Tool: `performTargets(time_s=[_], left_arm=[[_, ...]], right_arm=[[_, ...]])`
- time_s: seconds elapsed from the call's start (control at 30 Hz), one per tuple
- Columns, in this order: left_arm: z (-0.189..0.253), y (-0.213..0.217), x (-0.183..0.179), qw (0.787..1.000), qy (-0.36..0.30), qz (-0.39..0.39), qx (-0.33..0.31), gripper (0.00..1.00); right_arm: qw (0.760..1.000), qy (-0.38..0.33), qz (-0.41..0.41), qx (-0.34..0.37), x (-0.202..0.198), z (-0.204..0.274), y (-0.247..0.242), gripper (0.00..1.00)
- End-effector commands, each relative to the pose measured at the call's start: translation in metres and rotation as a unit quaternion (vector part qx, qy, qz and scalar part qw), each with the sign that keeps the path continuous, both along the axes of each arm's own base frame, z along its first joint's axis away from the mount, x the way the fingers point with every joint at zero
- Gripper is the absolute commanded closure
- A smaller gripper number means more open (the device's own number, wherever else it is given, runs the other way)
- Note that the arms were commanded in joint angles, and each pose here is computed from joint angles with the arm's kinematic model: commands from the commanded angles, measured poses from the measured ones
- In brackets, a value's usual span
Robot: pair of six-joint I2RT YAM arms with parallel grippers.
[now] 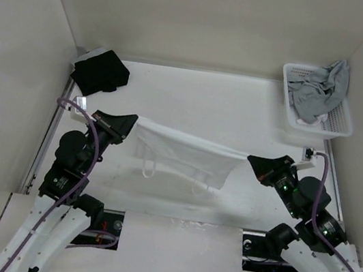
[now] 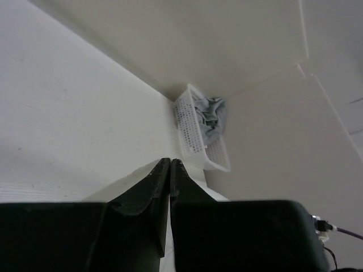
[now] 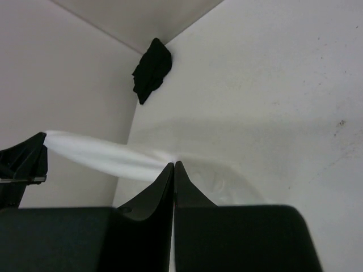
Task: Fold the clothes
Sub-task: Fold the tank top
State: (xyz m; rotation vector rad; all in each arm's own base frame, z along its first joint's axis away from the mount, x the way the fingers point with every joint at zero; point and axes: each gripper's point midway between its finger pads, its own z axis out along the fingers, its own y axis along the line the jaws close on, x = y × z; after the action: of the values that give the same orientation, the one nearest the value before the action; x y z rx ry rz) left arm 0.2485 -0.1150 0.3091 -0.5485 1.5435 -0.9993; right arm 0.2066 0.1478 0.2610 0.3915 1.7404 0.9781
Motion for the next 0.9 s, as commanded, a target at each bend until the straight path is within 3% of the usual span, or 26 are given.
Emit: performTargets(time_s=[0.0,0.23,0.4,0.6,0.7,0.87], left_arm=[[-0.041,-0.003,-0.018,0.994,0.096,-0.016,0.049,0.99],[-0.102,-0.001,0.013,0.984,0.162,0.012,0.071,0.98],[-0.141,0.001,0.086,0.98,0.184,0.044,0.065,0.98],[-0.132,-0.014,0.152,0.983,0.169,0.05,0.054,0.98],[-0.128,-0.019,0.153,0.984,0.163,0.043,0.051,0.98],[-0.148,-0.015,0.118,0.983,0.173,0.031,0.053,0.98]], right_arm=[[0.993,0.08,-0.026,-0.082,-0.02,-0.034,-0.022,0.97],[0.989,0.092,0.001,-0.117,0.019,-0.066,0.018,0.97],[0.99,0.103,-0.01,-0.1,0.099,-0.085,0.02,0.97],[0.988,0.12,-0.017,-0.1,0.17,-0.092,0.012,0.97],[0.987,0.122,-0.02,-0.098,0.173,-0.095,0.006,0.97],[0.986,0.13,-0.021,-0.103,0.138,-0.114,-0.003,0.97]])
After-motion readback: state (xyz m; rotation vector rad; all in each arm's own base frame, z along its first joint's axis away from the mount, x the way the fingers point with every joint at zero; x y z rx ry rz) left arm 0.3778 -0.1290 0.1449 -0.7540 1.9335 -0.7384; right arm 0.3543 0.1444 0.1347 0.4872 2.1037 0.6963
